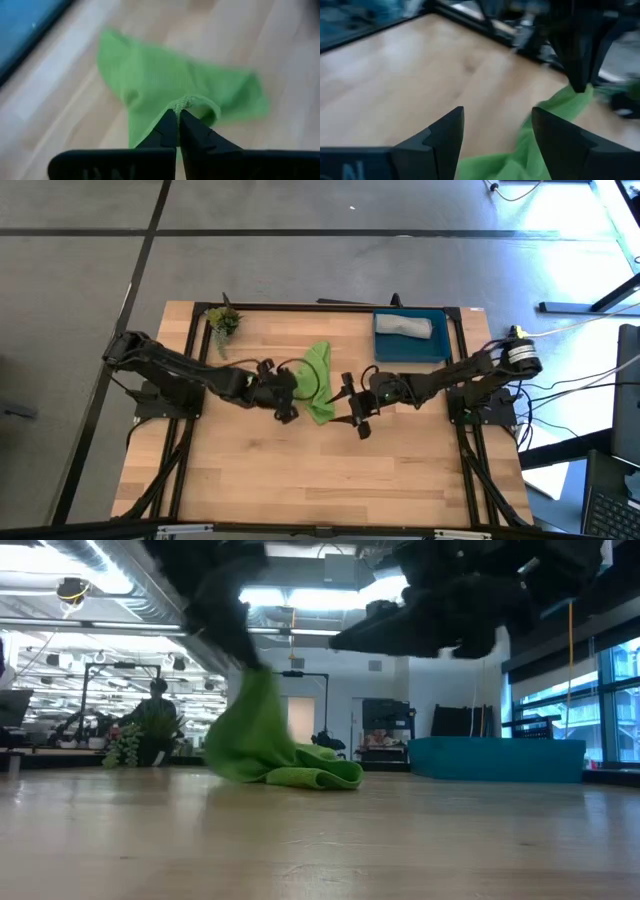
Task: Roll microfiber towels into tight, uniform cylinder then place into a basket
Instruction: Fold the green microfiber cloth
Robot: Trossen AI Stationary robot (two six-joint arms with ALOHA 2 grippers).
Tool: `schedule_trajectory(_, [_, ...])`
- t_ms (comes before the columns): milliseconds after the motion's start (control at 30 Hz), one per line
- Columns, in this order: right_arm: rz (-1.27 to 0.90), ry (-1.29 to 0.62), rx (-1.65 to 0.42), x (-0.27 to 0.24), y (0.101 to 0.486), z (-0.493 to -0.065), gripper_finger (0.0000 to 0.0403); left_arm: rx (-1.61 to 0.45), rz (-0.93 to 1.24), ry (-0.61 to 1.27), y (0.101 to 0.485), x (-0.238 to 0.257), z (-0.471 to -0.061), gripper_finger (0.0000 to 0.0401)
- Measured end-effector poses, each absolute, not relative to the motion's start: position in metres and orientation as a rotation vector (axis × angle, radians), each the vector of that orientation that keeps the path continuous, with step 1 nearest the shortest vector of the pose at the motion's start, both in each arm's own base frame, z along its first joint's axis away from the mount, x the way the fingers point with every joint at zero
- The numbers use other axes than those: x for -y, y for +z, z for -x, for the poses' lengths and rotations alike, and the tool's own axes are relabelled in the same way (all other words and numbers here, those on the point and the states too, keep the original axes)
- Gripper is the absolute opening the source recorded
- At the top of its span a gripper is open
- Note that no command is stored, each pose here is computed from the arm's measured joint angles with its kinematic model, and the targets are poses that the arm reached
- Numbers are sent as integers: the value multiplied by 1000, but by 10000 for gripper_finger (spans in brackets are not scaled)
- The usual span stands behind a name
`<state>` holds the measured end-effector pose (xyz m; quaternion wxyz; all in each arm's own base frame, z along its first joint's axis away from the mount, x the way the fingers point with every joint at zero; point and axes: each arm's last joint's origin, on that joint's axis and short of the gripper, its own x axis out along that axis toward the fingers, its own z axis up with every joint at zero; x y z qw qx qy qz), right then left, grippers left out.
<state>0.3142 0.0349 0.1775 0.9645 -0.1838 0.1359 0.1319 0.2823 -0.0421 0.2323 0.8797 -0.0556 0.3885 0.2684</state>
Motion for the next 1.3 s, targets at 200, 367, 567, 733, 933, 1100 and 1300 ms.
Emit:
schedule_trajectory(200, [408, -7, -229, -36, 163, -326, 232, -753, 97, 563, 257, 32, -293, 0])
schedule_trajectory(367, [284, -203, -145, -36, 162, -331, 232, -722, 93, 592, 264, 29, -296, 0])
schedule_trajectory(567, [278, -205, -146, -47, 157, -337, 232, -705, 81, 619, 264, 29, -296, 0])
schedule_trajectory(733, [317, -170, -210, -61, 151, -334, 232, -700, 74, 631, 265, 28, -296, 0])
schedule_trajectory(933, [237, -168, -311, -67, 140, -329, 232, -698, 74, 632, 265, 28, -296, 0])
schedule_trajectory(1100, [235, -240, -363, -68, 135, -326, 232, -697, 74, 632, 265, 28, -296, 0])
schedule_trajectory(1300, [163, -280, -426, -67, 120, -325, 232, -697, 75, 632, 265, 28, -296, 0])
